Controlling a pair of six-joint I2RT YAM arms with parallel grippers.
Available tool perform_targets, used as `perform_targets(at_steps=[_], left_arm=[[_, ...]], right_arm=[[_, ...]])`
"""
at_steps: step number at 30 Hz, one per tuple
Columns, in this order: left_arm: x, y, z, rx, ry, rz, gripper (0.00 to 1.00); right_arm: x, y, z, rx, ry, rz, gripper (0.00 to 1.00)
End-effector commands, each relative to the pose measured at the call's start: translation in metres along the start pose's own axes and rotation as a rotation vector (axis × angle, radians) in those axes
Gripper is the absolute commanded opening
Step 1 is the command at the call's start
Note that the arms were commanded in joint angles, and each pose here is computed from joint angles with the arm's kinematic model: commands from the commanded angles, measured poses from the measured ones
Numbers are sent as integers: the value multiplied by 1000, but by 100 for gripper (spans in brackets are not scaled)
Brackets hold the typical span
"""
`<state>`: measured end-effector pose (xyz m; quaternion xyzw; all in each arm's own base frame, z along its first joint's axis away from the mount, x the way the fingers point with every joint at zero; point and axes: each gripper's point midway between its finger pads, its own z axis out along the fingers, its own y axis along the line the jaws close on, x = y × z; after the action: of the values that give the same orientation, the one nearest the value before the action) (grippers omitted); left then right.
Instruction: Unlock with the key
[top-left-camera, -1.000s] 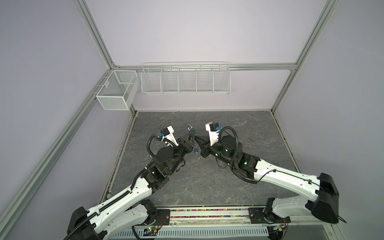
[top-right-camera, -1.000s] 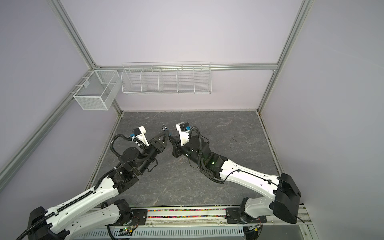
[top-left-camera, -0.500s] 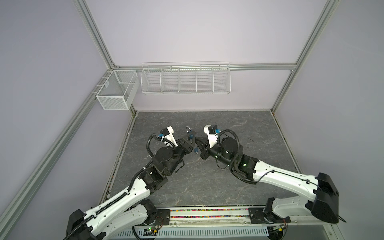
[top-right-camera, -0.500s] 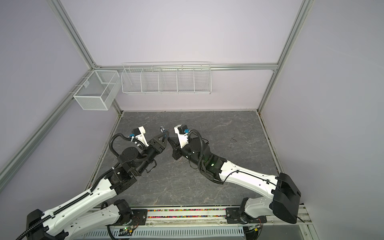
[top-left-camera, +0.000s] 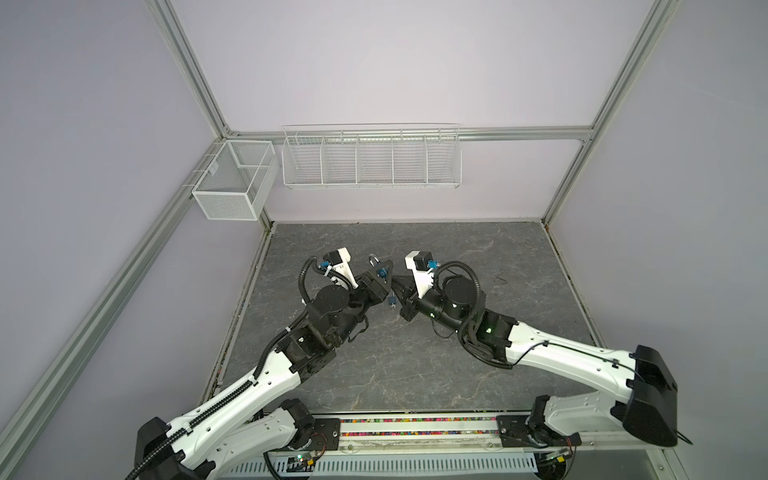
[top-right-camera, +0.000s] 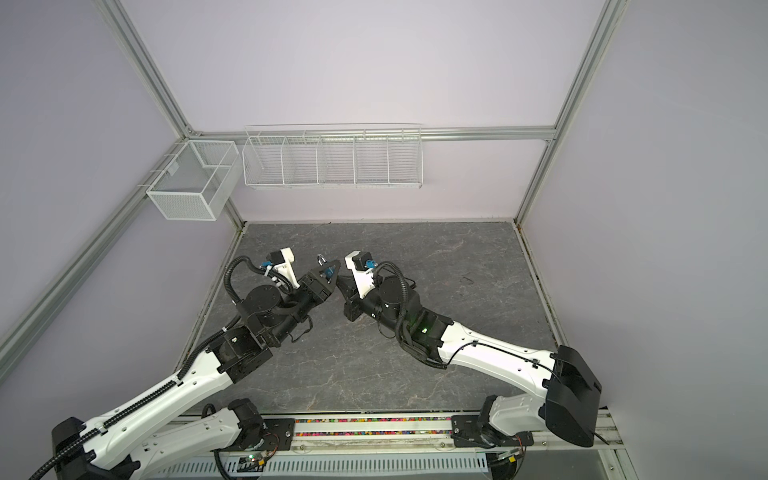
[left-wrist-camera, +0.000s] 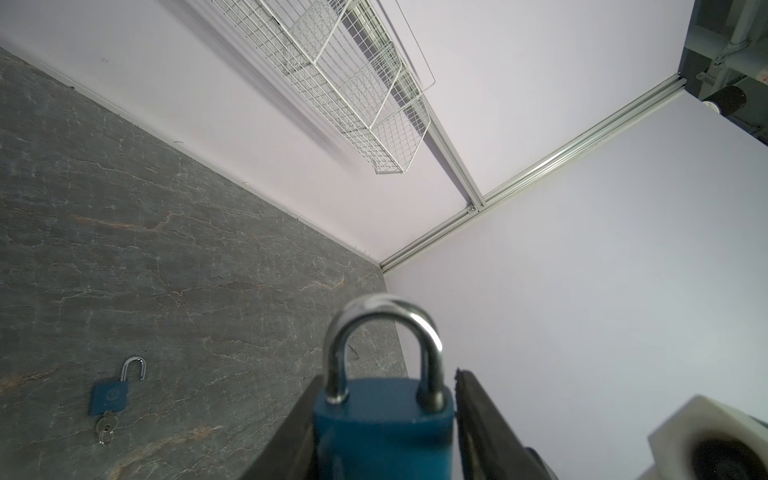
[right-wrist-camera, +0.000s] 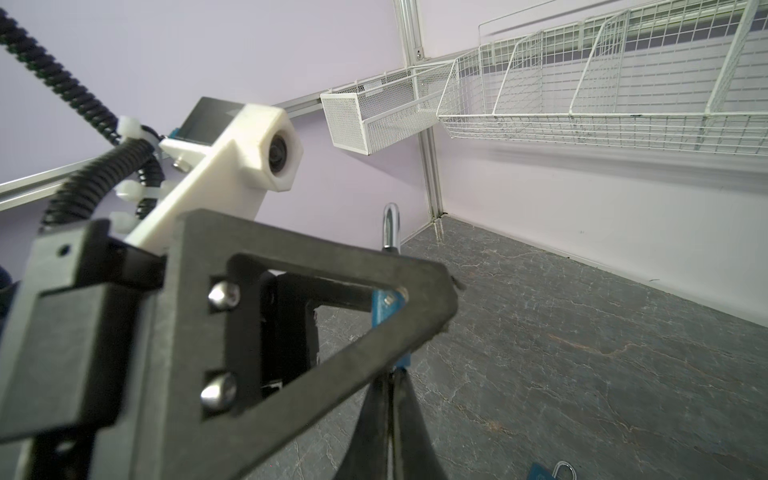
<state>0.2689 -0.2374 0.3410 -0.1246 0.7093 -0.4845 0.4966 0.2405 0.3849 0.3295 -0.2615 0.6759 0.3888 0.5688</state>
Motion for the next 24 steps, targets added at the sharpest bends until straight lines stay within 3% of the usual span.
perform_targets(at_steps=[1,5,10,12,14,17,24], left_arm=[[-5,-2,0,-9,7,-30,48],[-6,-3,1,-15,13,-21,46],[-5,0,2,-26,29,-15,33],[-3,1,4,-27,41,-23,19],[-4,2,5,-28,41,-32,15],[-6,1,5,-25,38,-39,2],[-11,0,6,-20,10,-87,0]], right_arm=[[-5,9,-3,-38,-28,-38,7],[2,4,-2,-14,-6,-44,6],[2,2,-2,-1,6,-62,7],[2,1,-1,3,12,-70,7],[1,1,-2,7,12,-74,7],[-3,1,-4,7,19,-86,7],[-3,-6,-15,53,40,-78,26]])
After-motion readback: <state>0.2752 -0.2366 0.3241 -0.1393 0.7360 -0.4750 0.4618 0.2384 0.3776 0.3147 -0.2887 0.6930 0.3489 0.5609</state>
